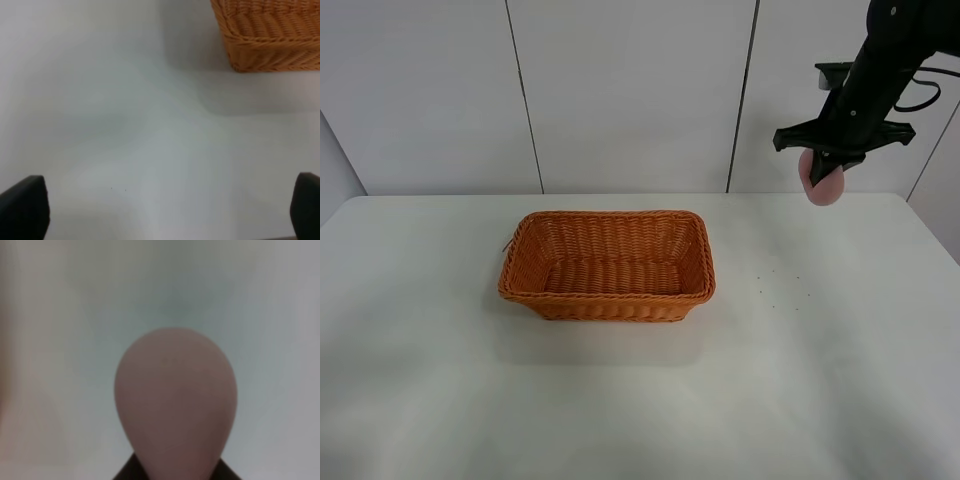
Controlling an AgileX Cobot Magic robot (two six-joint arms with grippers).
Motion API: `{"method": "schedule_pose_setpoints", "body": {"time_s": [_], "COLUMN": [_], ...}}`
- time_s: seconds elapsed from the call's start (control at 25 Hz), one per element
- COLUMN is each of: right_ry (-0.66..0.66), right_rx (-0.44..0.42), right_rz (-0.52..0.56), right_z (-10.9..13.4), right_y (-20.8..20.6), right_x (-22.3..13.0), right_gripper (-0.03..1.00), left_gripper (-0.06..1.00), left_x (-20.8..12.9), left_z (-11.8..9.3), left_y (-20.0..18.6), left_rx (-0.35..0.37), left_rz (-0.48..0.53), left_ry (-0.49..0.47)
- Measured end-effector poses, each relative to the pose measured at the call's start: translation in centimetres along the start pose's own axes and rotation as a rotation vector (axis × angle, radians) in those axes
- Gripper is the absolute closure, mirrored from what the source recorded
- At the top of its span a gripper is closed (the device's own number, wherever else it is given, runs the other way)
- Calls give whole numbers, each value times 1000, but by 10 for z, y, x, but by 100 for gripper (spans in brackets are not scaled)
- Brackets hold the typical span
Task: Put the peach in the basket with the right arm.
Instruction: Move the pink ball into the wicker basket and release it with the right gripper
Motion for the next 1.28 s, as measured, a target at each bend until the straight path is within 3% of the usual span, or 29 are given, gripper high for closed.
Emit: {"method": "schedule_pose_setpoints", "body": {"time_s": [0.2,0.56,0.76,0.96,1.08,1.24,1.28], "right_ry": [-94,-377,-469,-497,-489,-485,-485], "right_rx": [45,178,215,234,217,206,205], "right_rz": [-24,-50,-45,-55,-16,4,6], "right_z": [42,168,218,243,244,243,244], "right_y": [-11,-15,32,93,117,123,122], "right_x": [-6,-61,-85,-97,-103,-106,-105], "right_gripper": [96,96,96,94,79,40,35], "left_gripper": [-4,-4,-4,-4,-4,-4,-4], "left_x": [0,0,0,0,0,0,0], "left_z": [0,0,0,0,0,0,0], "left_y": [0,0,0,0,0,0,0], "left_rx": [0,0,0,0,0,0,0], "left_rz": [0,0,0,0,0,0,0], "left_ry": [0,0,0,0,0,0,0]}}
Point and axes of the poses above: a point on each arm's last joint axis where the gripper is mounted, y pointing out along that axis toward the gripper, z along the wrist's bending axis when the last joint is at zero, x = y × z, the point moved 2 cm from there along y, pointing out along that axis toward the gripper, and after that the axes turned 12 degrees about y, right-handed, at the moved point
